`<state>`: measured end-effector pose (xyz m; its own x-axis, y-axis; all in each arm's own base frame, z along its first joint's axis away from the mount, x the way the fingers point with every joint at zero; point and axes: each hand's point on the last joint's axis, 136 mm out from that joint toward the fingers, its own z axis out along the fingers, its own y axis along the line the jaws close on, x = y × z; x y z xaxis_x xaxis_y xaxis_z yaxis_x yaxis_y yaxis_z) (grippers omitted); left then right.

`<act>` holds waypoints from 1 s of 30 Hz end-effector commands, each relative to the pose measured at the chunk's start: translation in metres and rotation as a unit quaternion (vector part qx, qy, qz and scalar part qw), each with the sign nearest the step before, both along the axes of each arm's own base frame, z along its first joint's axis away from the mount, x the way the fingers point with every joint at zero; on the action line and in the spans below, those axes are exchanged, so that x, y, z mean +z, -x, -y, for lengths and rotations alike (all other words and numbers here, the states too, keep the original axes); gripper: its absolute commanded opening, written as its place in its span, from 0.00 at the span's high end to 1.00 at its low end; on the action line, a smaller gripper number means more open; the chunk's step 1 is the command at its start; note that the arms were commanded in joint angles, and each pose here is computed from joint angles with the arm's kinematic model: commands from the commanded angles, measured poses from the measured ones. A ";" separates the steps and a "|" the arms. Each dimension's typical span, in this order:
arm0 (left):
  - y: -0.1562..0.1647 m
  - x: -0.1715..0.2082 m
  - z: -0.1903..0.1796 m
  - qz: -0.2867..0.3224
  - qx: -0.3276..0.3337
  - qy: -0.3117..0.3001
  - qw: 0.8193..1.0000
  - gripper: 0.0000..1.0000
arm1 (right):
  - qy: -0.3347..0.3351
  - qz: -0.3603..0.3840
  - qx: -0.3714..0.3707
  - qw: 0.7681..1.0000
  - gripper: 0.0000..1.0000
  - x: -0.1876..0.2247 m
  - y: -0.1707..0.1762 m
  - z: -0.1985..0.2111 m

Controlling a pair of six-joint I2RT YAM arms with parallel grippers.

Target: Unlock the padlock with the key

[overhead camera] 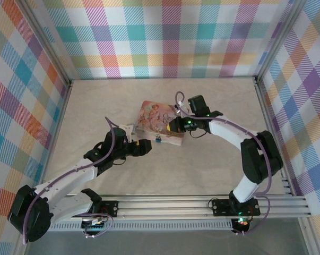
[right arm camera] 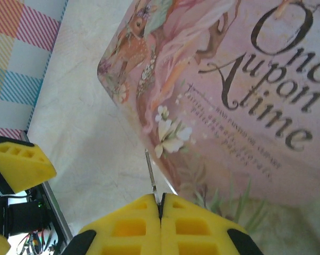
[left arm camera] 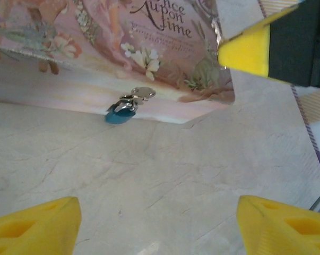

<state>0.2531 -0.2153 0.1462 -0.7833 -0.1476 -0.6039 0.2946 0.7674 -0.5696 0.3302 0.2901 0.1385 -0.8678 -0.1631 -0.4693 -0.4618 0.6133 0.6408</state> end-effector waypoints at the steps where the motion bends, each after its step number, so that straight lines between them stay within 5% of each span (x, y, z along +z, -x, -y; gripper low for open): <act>1: -0.005 0.000 0.007 0.025 -0.029 -0.007 0.999 0.19 | -0.009 0.005 0.001 1.000 1.00 0.007 -0.011 -0.006; 16: -0.027 -0.054 0.026 0.027 -0.064 -0.039 0.997 0.13 | 0.064 -0.058 -0.021 0.996 1.00 -0.050 -0.005 0.011; 30: -0.053 -0.084 0.044 0.058 -0.061 -0.051 0.995 0.21 | 0.087 -0.069 -0.024 0.993 1.00 -0.064 0.005 0.021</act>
<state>0.2951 -0.2527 0.0533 -0.7713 0.0207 -0.6361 0.4097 0.7810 -0.4713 0.3398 0.2875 0.1051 -0.8997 -0.1695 -0.4022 -0.4041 0.6718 0.6208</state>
